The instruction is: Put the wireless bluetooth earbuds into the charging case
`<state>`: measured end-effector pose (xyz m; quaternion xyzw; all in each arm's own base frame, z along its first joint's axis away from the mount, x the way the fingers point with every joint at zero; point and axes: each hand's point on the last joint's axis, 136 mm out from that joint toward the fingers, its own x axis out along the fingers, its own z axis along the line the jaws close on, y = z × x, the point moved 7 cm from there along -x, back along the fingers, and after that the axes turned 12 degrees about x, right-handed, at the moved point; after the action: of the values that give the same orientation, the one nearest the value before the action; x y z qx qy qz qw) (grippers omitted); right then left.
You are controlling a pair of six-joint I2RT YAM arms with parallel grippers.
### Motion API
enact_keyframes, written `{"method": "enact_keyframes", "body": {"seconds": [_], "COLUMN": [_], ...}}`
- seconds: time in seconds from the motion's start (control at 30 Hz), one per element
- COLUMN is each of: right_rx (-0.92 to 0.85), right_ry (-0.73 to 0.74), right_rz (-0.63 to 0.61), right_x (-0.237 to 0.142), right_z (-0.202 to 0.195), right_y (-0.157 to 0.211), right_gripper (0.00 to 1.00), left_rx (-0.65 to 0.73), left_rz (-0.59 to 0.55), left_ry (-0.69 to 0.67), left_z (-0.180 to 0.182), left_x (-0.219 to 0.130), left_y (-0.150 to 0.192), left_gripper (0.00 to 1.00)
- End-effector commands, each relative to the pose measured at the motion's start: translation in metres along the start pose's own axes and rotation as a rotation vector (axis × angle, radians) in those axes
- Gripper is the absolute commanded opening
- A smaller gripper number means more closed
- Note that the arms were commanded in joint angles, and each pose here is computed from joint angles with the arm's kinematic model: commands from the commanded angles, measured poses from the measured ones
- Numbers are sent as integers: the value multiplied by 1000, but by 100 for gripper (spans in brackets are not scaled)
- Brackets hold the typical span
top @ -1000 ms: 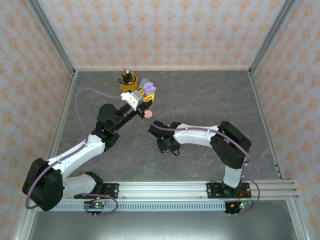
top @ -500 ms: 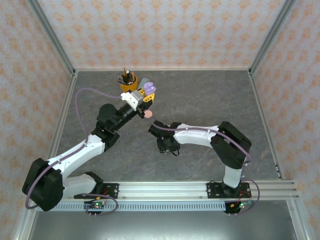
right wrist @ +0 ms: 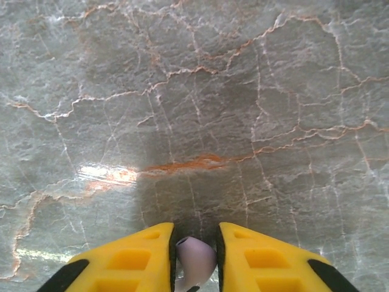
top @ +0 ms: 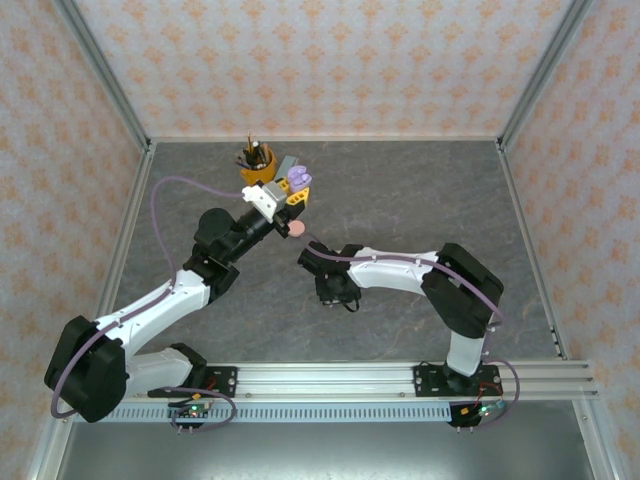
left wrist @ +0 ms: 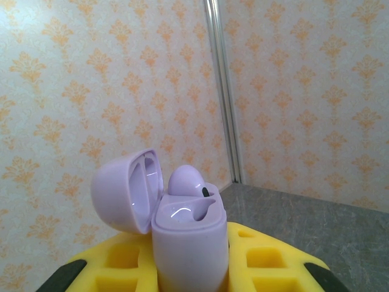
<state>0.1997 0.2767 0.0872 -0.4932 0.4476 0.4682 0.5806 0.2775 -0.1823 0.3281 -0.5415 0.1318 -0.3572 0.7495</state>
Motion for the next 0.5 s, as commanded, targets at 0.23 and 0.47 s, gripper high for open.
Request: {"method": "enact_keyframes", "body": {"seconds": [0.23,0.47], "right_rx": [4,-47], "right_ry": [-3,-20], "right_rz": [-3,-40], "right_x": [-9,-24], "right_z": [-5,-2], "right_y": [8,2], "right_gripper": [20,19], "left_rx": [-1,-2], "left_rz": [-42,-42], "left_ry": [-28,-28], "left_z": [3,3], "left_x": [-4,-5], "left_y": [-12,-13], "left_gripper": [0,0]}}
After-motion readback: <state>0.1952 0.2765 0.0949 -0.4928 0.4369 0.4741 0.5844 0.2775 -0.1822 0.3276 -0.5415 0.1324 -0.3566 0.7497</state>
